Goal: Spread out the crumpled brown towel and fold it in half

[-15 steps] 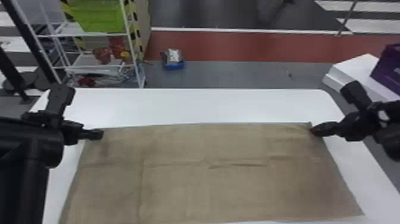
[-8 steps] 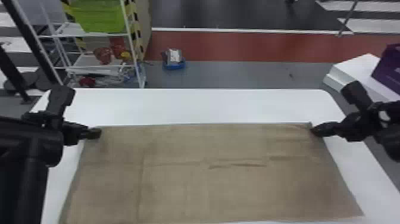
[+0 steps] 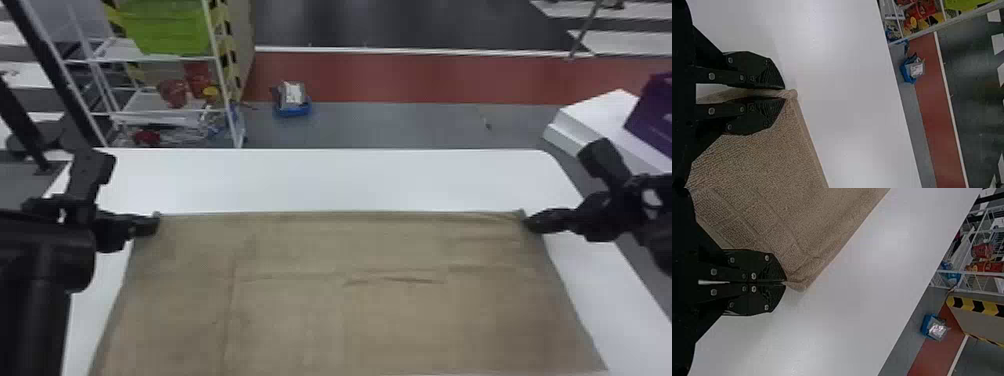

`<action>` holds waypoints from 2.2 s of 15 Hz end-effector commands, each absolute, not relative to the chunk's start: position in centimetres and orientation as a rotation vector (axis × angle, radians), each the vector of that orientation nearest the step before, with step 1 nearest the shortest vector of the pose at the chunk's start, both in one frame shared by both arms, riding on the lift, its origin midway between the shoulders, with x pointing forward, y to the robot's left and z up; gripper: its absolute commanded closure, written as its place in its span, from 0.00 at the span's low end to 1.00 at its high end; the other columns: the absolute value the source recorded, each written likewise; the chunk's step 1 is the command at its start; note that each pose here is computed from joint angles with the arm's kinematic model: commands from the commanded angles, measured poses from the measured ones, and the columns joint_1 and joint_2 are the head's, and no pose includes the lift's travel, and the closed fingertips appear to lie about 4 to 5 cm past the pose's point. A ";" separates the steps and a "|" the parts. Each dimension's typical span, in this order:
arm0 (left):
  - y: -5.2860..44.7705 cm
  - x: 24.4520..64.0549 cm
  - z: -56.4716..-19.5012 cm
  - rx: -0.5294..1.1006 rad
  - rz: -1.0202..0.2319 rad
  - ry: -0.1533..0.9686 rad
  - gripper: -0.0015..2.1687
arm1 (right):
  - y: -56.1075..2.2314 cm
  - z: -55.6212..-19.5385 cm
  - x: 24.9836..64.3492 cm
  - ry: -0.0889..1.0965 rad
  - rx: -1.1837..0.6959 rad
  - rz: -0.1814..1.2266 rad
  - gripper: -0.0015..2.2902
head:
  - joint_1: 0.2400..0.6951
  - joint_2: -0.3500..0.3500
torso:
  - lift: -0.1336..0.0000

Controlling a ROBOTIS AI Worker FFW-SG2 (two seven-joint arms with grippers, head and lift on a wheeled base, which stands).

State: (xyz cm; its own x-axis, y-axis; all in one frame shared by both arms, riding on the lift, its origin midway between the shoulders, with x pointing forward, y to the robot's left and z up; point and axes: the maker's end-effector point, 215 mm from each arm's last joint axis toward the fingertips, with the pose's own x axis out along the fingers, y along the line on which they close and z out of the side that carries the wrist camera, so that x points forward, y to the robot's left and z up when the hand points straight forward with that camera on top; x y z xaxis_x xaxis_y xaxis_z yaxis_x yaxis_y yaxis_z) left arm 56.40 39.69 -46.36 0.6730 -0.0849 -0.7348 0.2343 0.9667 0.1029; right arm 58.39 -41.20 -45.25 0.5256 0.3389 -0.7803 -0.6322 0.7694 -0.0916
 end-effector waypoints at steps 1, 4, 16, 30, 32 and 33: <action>40.5 55.5 -45.0 0.177 -0.168 0.779 0.47 | -41.4 -43.9 58.4 0.794 -0.391 0.584 0.58 | 1.00 0.48 | 0.07; 40.3 54.6 -43.6 0.099 -0.180 0.735 0.47 | -42.5 -42.5 58.6 0.769 -0.352 0.535 0.63 | 1.00 0.48 | 0.07; 40.6 51.9 -38.0 -0.009 -0.192 0.599 0.50 | -45.7 -35.5 59.0 0.528 -0.330 0.490 0.65 | 1.00 0.43 | 0.07; 39.2 46.3 -36.5 -0.081 -0.221 0.503 0.50 | -44.6 -35.6 52.5 0.359 -0.376 0.629 0.64 | 1.00 0.42 | 0.07; 38.3 44.6 -37.3 -0.077 -0.233 0.502 0.50 | -44.3 -36.8 51.0 0.355 -0.388 0.649 0.64 | 1.00 0.41 | 0.07; 38.0 43.8 -37.4 -0.072 -0.237 0.502 0.50 | -44.5 -37.1 50.2 0.347 -0.393 0.650 0.65 | 1.00 0.41 | 0.07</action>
State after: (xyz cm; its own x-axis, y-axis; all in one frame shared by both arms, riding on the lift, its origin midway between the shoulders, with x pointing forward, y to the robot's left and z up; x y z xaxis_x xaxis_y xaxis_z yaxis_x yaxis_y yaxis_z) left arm 44.88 38.49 -37.19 0.8511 -0.2374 -0.4683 0.1995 0.9713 -0.1298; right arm 51.24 -44.38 -36.65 0.7443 0.5080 -0.4336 -0.6373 0.7343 -0.2338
